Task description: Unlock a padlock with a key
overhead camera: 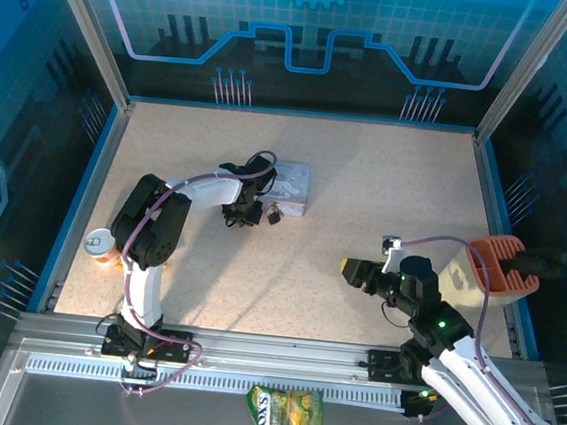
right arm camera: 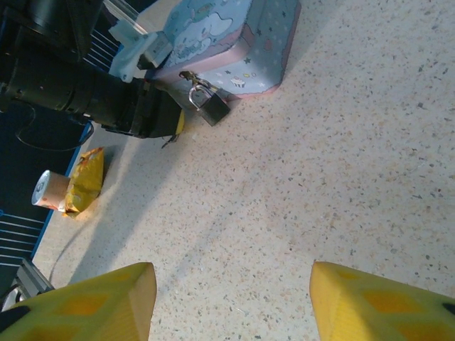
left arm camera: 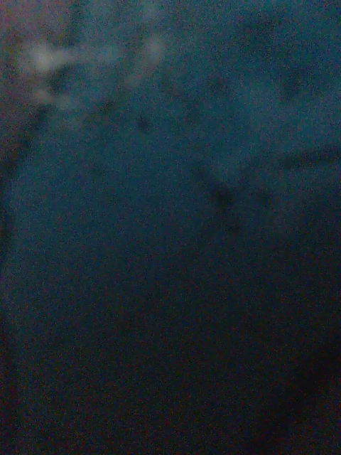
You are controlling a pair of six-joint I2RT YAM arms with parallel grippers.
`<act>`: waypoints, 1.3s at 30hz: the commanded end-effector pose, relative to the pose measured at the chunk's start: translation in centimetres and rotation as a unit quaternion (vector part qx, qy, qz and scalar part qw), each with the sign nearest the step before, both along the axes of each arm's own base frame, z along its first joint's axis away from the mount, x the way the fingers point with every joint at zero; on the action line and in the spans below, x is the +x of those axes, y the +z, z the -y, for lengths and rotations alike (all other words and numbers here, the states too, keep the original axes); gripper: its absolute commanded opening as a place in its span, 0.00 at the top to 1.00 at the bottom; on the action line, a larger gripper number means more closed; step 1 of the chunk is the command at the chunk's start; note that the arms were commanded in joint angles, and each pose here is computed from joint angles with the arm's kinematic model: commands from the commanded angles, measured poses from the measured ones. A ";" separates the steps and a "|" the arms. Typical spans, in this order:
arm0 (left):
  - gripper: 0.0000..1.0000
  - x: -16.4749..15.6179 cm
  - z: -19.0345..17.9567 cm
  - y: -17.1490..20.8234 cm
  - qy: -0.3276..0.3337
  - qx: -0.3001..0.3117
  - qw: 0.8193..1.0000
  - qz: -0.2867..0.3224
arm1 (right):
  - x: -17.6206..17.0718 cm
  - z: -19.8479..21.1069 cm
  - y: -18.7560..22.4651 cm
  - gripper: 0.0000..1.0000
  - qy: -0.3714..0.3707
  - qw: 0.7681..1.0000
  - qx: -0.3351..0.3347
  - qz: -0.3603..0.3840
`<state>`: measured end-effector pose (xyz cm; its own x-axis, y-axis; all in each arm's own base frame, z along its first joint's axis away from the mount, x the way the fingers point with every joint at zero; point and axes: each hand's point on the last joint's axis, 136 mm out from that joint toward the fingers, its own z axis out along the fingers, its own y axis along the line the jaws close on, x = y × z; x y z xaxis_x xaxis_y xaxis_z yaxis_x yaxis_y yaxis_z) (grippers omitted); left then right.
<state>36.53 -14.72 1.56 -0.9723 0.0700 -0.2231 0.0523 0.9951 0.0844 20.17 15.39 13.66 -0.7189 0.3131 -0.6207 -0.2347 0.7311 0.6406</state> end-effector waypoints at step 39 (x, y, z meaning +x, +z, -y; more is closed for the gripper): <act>1.00 -9.6 12.8 19.2 -0.193 -0.302 0.922 0.144 | 0.5 -8.4 7.1 0.45 0.243 0.932 -0.105 0.246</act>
<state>28.20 -25.91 19.90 -0.8015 0.0980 -0.5899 0.4018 0.8189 -0.4098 21.14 22.32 18.21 -0.5700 -0.0050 -0.8216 -0.6265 0.6495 0.4308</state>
